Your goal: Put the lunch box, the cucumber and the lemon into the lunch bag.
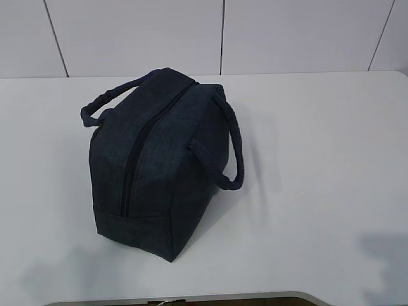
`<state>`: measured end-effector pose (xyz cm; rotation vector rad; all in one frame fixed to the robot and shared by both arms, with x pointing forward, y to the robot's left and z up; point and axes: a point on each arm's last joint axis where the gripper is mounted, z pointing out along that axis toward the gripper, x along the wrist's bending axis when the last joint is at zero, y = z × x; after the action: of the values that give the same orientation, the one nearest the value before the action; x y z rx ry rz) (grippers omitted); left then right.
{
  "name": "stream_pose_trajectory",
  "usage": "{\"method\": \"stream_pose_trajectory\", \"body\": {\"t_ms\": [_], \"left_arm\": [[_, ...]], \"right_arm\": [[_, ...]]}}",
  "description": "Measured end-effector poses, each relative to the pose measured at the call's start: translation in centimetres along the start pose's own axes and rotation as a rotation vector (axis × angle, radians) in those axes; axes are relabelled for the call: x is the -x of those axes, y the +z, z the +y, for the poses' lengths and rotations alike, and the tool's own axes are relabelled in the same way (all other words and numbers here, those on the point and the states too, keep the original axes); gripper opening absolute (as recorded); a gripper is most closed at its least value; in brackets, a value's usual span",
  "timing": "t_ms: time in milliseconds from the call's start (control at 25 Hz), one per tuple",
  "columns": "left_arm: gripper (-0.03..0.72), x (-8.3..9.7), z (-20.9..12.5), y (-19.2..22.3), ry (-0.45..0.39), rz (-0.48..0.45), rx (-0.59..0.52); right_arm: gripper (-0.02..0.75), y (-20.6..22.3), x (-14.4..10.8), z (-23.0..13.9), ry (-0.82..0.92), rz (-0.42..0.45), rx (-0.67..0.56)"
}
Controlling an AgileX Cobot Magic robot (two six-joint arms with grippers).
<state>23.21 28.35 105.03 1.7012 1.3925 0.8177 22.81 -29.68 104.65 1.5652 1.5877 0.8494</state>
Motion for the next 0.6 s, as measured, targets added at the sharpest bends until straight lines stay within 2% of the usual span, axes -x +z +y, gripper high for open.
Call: {"method": "stream_pose_trajectory", "body": {"t_ms": [600], "left_arm": [[0.238,0.00,0.00,0.00,0.000,0.000,0.000]], "right_arm": [[0.419,0.00,0.31,-0.02,-0.018,-0.035,-0.003]]}}
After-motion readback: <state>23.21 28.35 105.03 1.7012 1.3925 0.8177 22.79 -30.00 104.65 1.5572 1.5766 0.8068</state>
